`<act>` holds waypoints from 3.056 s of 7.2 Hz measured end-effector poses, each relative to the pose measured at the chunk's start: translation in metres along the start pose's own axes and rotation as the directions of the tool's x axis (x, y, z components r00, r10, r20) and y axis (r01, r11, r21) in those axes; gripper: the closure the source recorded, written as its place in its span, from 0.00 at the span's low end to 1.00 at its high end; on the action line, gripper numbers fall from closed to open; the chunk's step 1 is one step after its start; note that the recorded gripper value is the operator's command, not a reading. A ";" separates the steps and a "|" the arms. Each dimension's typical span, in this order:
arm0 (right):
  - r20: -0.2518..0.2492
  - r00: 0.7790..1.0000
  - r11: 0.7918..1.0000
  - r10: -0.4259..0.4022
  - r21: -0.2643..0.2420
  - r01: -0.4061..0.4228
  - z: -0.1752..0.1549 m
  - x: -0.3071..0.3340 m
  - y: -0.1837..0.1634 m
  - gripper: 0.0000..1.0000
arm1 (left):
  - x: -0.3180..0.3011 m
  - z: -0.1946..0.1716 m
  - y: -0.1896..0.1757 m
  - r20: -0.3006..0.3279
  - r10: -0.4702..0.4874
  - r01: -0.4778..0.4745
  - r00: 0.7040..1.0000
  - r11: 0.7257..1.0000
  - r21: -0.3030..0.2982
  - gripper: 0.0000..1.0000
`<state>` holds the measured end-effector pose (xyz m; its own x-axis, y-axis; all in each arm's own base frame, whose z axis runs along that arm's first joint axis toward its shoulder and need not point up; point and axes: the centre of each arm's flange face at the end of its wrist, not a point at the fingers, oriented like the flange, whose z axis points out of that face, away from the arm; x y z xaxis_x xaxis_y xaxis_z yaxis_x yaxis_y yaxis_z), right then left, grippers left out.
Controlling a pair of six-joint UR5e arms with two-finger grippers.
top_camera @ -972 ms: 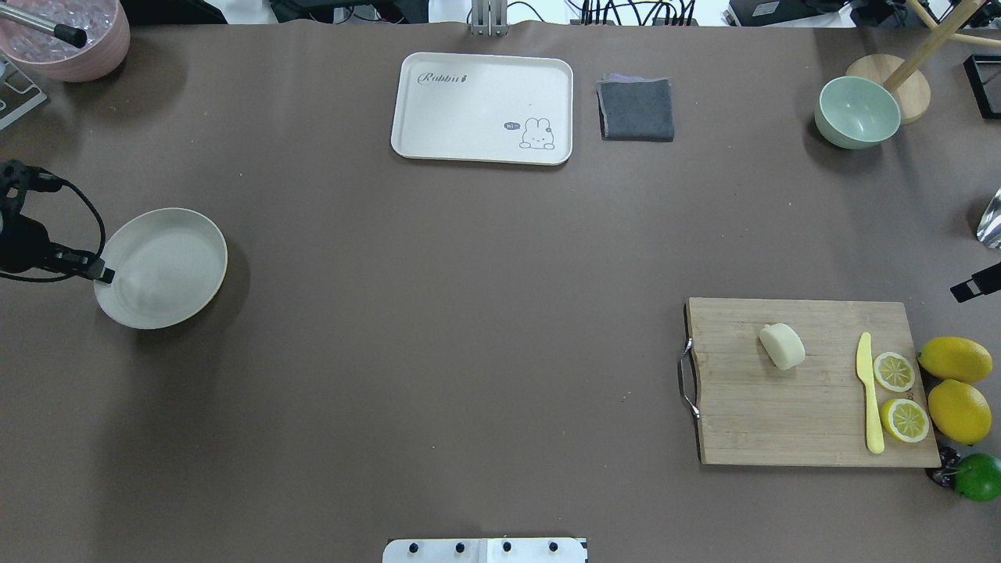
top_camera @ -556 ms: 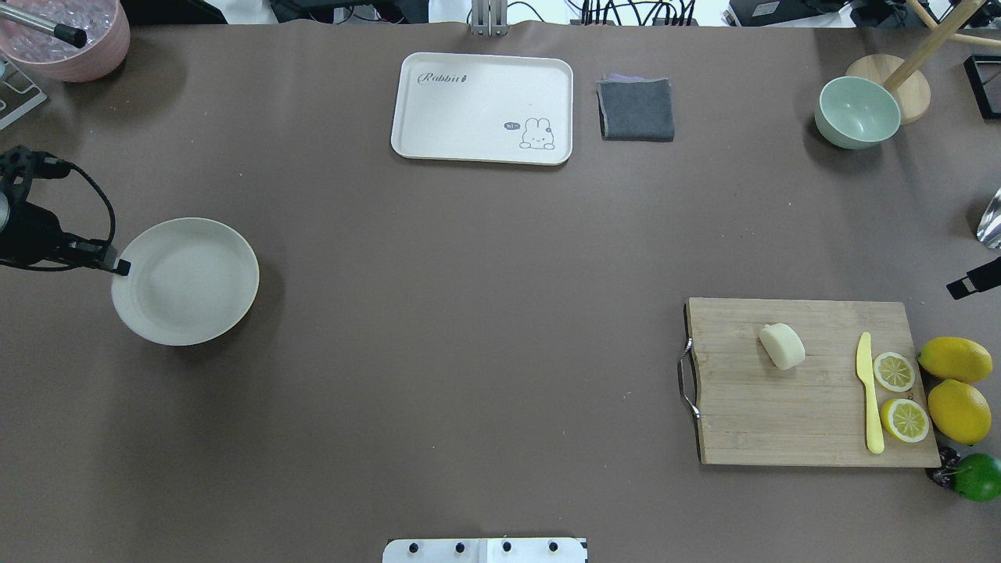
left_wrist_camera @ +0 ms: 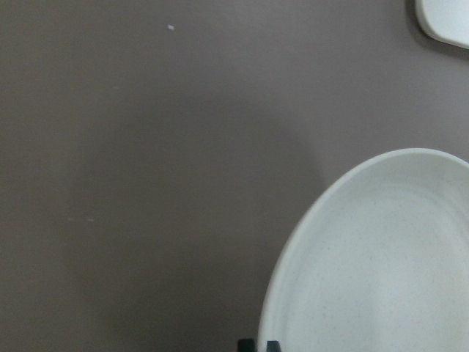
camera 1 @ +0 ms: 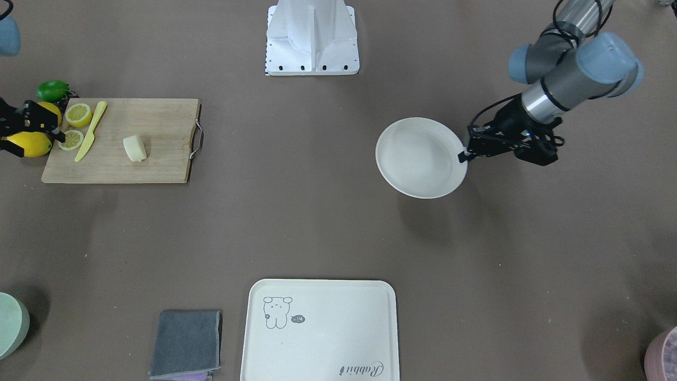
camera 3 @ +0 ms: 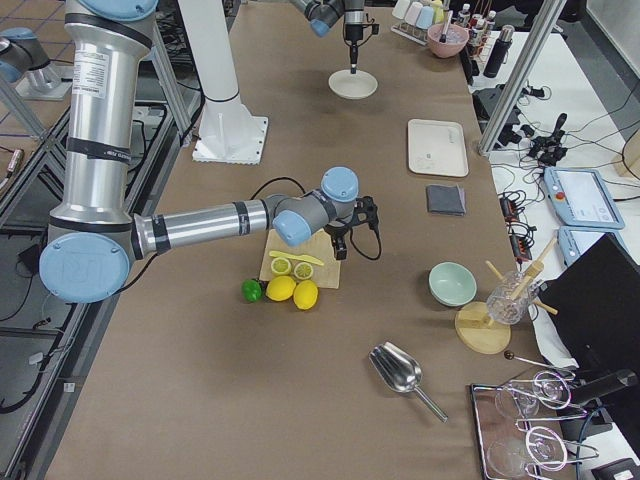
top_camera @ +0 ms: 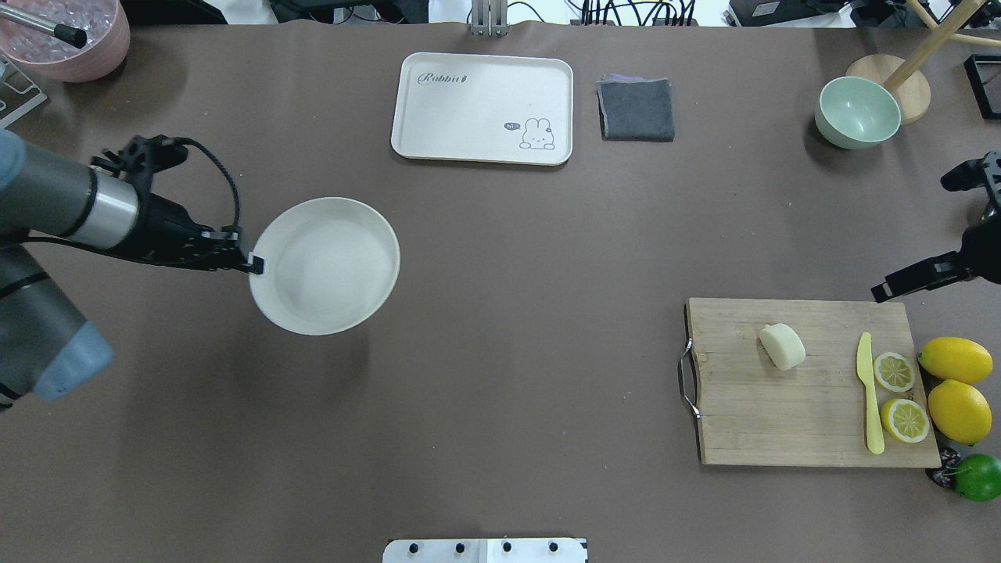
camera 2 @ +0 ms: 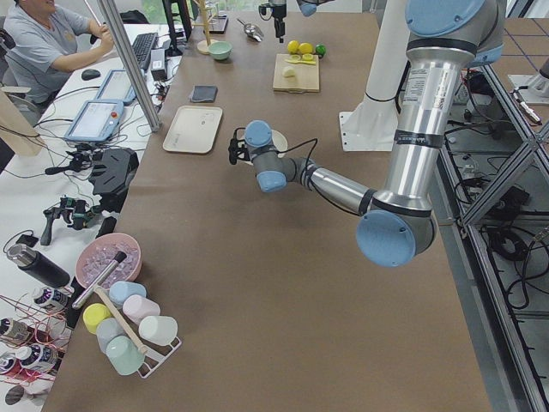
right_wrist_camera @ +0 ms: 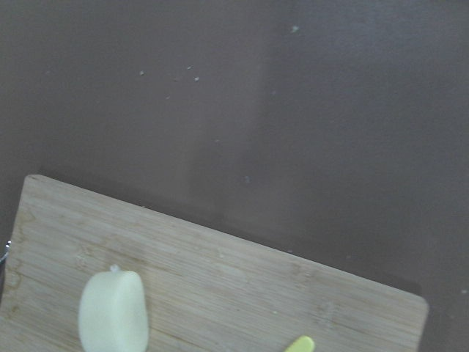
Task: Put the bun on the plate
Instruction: 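Slide the white plate toward center with the left gripper while the right approaches the bun, then close the right gripper on the white bun while the left holds the plate, then carry the bun with the right gripper over the white plate while the left arm withdraws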
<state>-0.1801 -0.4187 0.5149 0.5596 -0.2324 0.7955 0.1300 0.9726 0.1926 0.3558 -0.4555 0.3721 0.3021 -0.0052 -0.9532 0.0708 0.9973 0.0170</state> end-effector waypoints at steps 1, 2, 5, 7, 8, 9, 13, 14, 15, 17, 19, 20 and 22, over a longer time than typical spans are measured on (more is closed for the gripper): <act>-0.010 1.000 1.000 0.015 0.003 -0.015 0.019 -0.036 0.006 0.02 | 0.056 0.039 0.020 -0.005 -0.023 0.023 1.000 1.000 0.003 1.00; -0.023 1.000 1.000 0.013 0.003 -0.013 0.036 -0.061 0.012 0.02 | 0.103 0.071 0.038 0.008 -0.028 0.028 1.000 0.999 0.019 1.00; -0.059 0.998 1.000 0.000 0.008 0.001 0.075 -0.105 0.020 0.08 | 0.152 0.126 0.071 0.054 -0.017 0.014 0.998 0.999 0.049 1.00; -0.093 0.995 1.000 -0.021 0.008 0.022 0.092 -0.111 0.026 0.11 | 0.155 0.142 0.068 0.071 -0.019 0.016 0.997 0.999 0.049 1.00; -0.102 0.994 1.000 -0.030 0.005 0.030 0.097 -0.113 0.029 0.15 | 0.156 0.146 0.069 0.073 -0.020 0.016 0.997 0.999 0.046 1.00; -0.106 0.994 0.999 -0.035 0.001 0.036 0.100 -0.115 0.031 0.17 | 0.157 0.151 0.074 0.077 -0.017 0.014 0.997 0.999 0.047 1.00; -0.125 0.991 0.999 -0.042 0.001 0.042 0.106 -0.114 0.035 0.48 | 0.156 0.160 0.086 0.087 -0.008 0.003 0.996 0.998 0.058 0.42; -0.129 0.991 0.999 -0.043 0.002 0.044 0.107 -0.114 0.035 0.63 | 0.156 0.159 0.086 0.086 -0.008 0.003 0.996 0.998 0.059 0.11; -0.129 0.991 0.999 -0.044 0.004 0.045 0.107 -0.115 0.035 0.71 | 0.156 0.158 0.086 0.085 -0.008 0.002 0.996 0.998 0.065 0.03; -0.128 0.991 0.999 -0.044 0.011 0.045 0.105 -0.115 0.032 0.73 | 0.158 0.154 0.084 0.081 -0.006 -0.001 0.997 0.996 0.091 0.03; -0.103 0.994 0.998 -0.044 0.041 0.049 0.092 -0.127 0.020 0.69 | 0.163 0.136 0.082 0.057 0.000 -0.006 0.998 0.994 0.108 0.03; -0.086 0.995 0.997 -0.044 0.061 0.049 0.086 -0.146 0.005 0.67 | 0.154 0.119 0.081 0.050 0.000 -0.006 0.999 0.993 0.119 0.03; -0.068 0.998 0.997 0.007 0.080 -0.002 0.078 -0.234 -0.041 0.66 | 0.098 0.071 0.062 0.085 0.010 -0.021 0.996 0.991 0.131 0.03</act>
<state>-0.3802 -0.4045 0.3659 0.6150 -0.2245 0.7559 0.0632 0.9696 0.2365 0.4575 -0.3990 0.3011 0.3829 -0.0017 -0.9238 0.1879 0.9792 0.0760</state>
